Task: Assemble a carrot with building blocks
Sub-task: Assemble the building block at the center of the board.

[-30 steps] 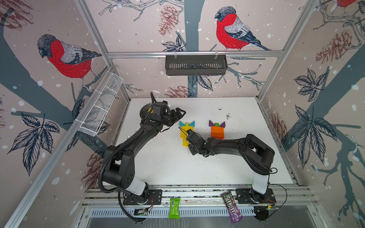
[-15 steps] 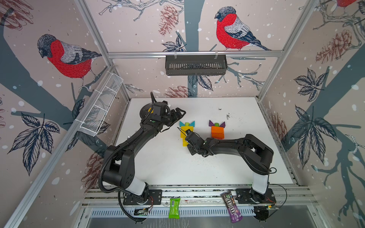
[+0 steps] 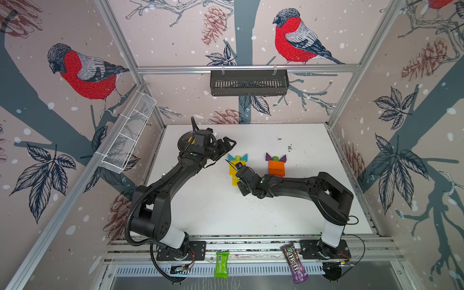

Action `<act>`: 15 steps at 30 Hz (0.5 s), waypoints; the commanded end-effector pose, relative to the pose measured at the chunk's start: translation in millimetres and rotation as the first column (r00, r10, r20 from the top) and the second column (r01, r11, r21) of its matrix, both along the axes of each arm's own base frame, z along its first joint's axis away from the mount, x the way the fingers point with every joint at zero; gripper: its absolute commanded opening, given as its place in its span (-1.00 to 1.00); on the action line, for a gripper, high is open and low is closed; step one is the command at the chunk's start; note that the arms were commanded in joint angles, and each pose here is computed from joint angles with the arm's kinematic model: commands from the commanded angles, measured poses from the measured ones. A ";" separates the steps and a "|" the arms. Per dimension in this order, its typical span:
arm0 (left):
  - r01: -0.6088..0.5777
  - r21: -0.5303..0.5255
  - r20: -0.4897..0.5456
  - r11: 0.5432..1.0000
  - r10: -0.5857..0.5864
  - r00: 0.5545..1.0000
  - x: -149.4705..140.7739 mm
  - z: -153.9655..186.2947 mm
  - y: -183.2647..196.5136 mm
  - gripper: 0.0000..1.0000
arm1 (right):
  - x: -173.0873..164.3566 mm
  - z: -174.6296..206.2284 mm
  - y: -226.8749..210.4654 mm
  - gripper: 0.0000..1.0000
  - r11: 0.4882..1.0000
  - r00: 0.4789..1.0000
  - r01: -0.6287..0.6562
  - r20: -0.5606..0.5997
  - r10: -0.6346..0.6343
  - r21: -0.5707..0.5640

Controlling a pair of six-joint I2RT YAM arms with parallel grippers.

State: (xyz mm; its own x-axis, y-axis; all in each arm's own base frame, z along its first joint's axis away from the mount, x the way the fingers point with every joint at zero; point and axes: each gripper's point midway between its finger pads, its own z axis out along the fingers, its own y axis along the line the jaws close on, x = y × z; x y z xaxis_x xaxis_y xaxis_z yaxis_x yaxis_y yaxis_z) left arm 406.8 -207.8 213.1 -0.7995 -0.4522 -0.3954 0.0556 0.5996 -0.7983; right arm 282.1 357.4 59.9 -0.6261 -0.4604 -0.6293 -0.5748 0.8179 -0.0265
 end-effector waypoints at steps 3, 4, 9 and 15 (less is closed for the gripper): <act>-0.027 0.021 0.071 0.999 0.025 0.997 2.5 23.0 13.9 0.75 | 3.2 45.2 -7.1 0.07 0.997 0.999 0.006 0.052 -0.010 0.081; -0.039 0.028 0.088 0.999 0.037 0.995 2.6 27.6 17.9 0.74 | 6.3 58.2 -11.1 0.08 0.994 0.997 0.015 0.069 -0.022 0.111; -0.113 0.064 0.193 0.991 0.099 0.976 3.3 56.6 40.2 0.74 | 25.2 106.2 -49.0 0.17 0.965 0.984 0.088 0.129 -0.123 0.245; -0.198 0.130 0.423 0.972 0.126 0.897 -7.9 108.6 58.8 0.76 | 39.3 153.4 -104.9 0.52 0.905 0.958 0.151 0.167 -0.233 0.398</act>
